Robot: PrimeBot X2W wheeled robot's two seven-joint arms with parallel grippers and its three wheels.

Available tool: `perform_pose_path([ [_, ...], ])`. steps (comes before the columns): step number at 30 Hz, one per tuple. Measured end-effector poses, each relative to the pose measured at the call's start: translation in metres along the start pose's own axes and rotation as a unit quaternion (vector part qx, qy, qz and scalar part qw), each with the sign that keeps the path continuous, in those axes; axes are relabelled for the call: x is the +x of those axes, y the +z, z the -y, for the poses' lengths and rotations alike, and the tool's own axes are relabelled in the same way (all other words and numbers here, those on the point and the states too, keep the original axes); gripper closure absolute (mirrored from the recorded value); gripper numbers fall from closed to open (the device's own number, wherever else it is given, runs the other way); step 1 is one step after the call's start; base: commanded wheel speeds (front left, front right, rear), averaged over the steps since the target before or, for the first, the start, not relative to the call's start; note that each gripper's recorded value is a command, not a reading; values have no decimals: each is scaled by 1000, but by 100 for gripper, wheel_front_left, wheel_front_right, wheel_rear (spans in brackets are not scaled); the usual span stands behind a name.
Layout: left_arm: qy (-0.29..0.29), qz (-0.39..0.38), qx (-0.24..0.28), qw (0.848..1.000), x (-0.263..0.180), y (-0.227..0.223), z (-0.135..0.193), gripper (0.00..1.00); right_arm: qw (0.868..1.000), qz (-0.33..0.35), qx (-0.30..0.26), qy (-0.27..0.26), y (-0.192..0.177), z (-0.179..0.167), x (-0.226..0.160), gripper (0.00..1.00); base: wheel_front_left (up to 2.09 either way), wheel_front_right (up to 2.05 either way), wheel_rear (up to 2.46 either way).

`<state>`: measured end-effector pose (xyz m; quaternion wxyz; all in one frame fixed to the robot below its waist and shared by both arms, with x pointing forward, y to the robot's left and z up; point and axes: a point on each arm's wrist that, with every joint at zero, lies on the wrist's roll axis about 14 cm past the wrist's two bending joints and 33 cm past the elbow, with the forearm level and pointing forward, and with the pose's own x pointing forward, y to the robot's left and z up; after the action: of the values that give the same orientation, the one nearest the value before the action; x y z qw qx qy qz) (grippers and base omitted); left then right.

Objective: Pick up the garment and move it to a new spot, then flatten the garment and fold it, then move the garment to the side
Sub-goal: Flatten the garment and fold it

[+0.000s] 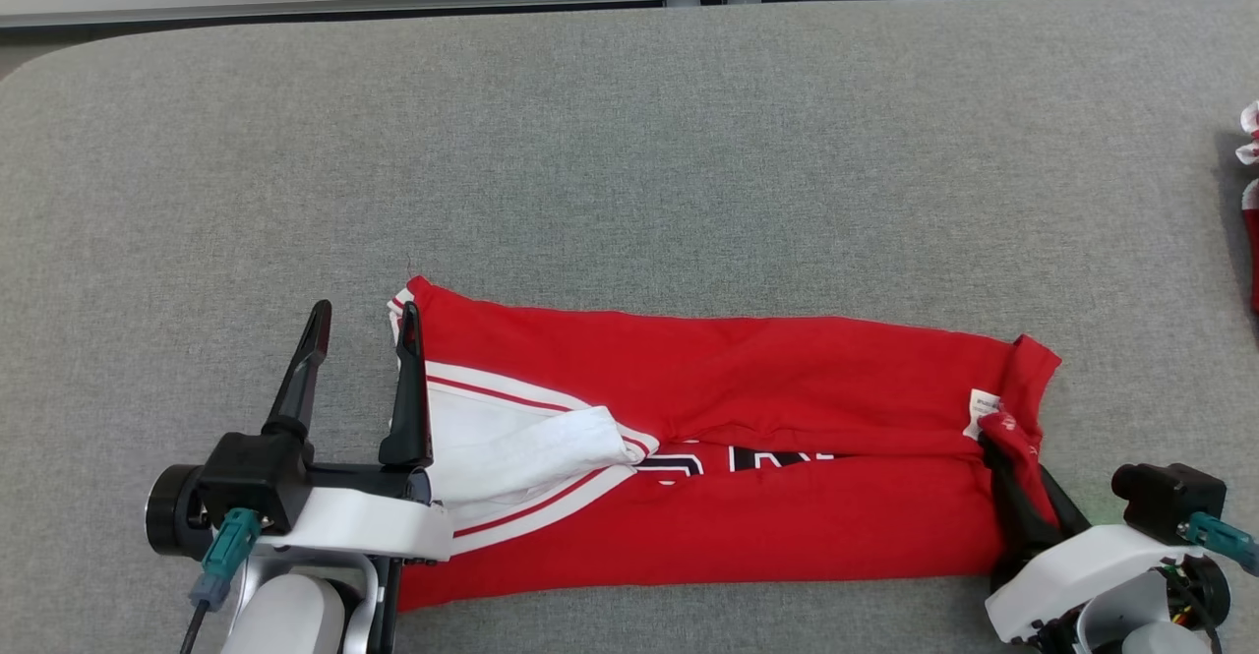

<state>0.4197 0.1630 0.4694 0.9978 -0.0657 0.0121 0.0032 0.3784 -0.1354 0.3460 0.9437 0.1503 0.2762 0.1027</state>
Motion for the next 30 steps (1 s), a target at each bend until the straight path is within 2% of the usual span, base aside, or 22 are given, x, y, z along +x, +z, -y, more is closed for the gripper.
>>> perform_pose_path([
  [7,6,9,5,1000,1,6,-3,0,1000,13,2,-5,8,10,-2,100,0,0,0],
  [15,3,28,2,1000,1,19,1,0,994,52,-13,-94,41,81,-23,100,0,0,0],
  [19,-1,34,-1,999,0,23,6,0,991,67,-26,-115,56,99,-33,100,0,0,0],
  [22,-3,38,-1,999,-1,25,7,0,990,88,-36,-107,74,92,-34,100,0,0,0],
  [25,-5,40,-1,999,-2,27,8,0,989,117,-54,-78,99,69,-32,100,0,0,0],
  [27,-8,42,0,999,-2,28,10,0,987,141,-70,-36,120,34,-30,100,0,0,0],
  [30,-9,43,0,999,-2,29,11,0,986,147,-78,16,130,-10,-25,100,0,0,0],
])
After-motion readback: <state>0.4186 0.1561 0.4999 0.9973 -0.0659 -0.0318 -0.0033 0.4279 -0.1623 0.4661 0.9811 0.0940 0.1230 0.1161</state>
